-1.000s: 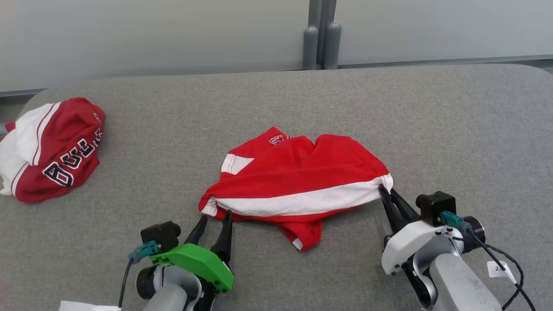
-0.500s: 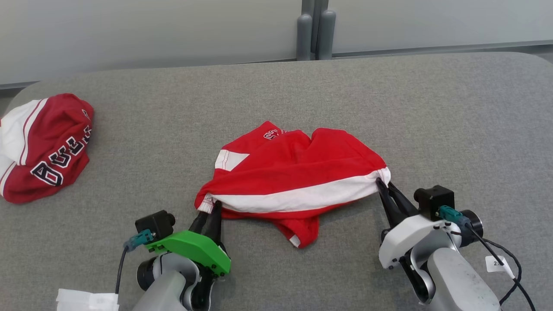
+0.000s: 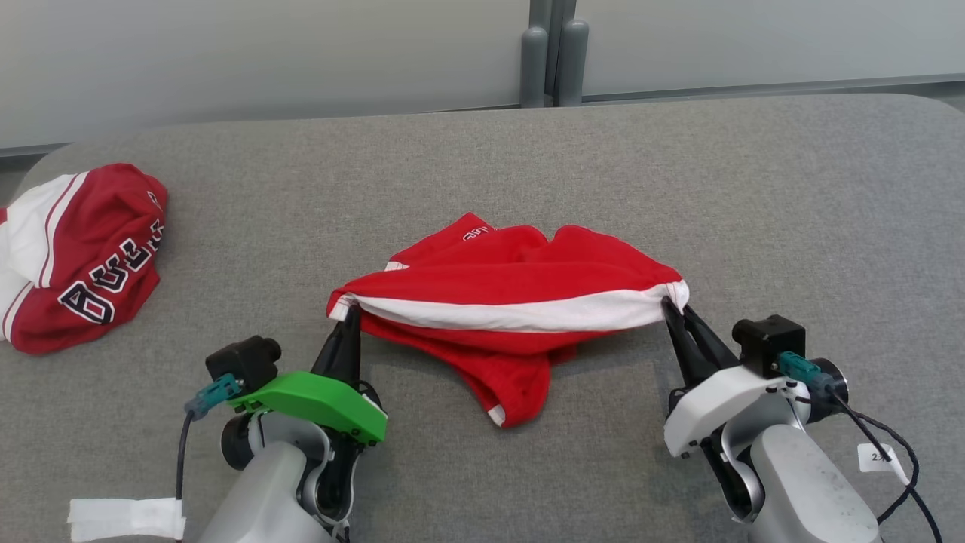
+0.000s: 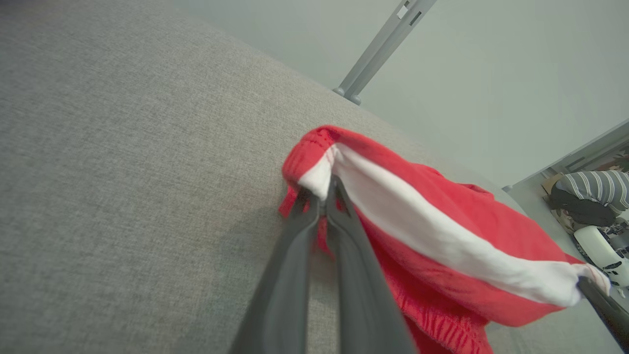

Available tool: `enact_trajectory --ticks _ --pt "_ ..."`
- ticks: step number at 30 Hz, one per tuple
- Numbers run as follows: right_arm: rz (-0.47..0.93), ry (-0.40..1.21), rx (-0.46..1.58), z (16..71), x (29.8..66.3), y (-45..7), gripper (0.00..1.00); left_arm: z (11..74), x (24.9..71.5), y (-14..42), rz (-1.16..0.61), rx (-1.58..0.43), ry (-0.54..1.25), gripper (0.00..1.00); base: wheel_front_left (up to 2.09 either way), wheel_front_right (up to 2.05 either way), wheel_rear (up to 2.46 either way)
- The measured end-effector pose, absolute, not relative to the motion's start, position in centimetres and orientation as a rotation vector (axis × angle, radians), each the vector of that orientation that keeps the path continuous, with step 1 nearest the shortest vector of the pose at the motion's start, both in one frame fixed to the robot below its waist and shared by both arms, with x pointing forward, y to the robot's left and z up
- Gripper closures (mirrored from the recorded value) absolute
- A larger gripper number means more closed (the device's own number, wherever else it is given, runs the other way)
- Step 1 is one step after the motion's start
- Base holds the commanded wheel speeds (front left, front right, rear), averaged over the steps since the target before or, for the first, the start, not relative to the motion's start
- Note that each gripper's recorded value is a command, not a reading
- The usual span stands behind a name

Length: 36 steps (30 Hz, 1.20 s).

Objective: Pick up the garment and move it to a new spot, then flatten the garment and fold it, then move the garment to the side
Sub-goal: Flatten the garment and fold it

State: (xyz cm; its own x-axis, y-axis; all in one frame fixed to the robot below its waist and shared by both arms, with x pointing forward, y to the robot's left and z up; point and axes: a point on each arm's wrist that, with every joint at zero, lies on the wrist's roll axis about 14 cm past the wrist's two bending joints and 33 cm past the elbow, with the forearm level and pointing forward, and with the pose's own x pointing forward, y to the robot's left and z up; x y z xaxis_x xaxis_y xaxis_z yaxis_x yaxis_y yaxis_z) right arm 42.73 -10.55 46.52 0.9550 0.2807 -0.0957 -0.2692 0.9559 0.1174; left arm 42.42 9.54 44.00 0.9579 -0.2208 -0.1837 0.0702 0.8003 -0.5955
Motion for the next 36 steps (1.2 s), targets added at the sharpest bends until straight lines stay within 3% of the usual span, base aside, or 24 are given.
enact_trajectory --ticks 13,24,31,36 --pt "0.278 -0.141 0.175 55.6 43.0 -12.6 1.0 52.6 42.3 12.0 -0.278 -0.503 -0.03 1.0 0.0 0.0 0.0" --pt "0.247 -0.41 0.16 66.1 38.2 -15.9 1.0 64.6 38.5 9.7 -0.538 -0.349 -0.285 1.0 0.0 0.0 0.0" --pt "0.227 -0.423 0.152 67.8 36.3 -16.9 1.0 69.8 37.8 8.7 -0.62 -0.246 -0.353 1.0 0.0 0.0 0.0" --pt "0.26 -0.328 0.141 65.8 37.6 -15.8 1.0 69.3 40.2 8.2 -0.636 -0.21 -0.268 1.0 0.0 0.0 0.0"
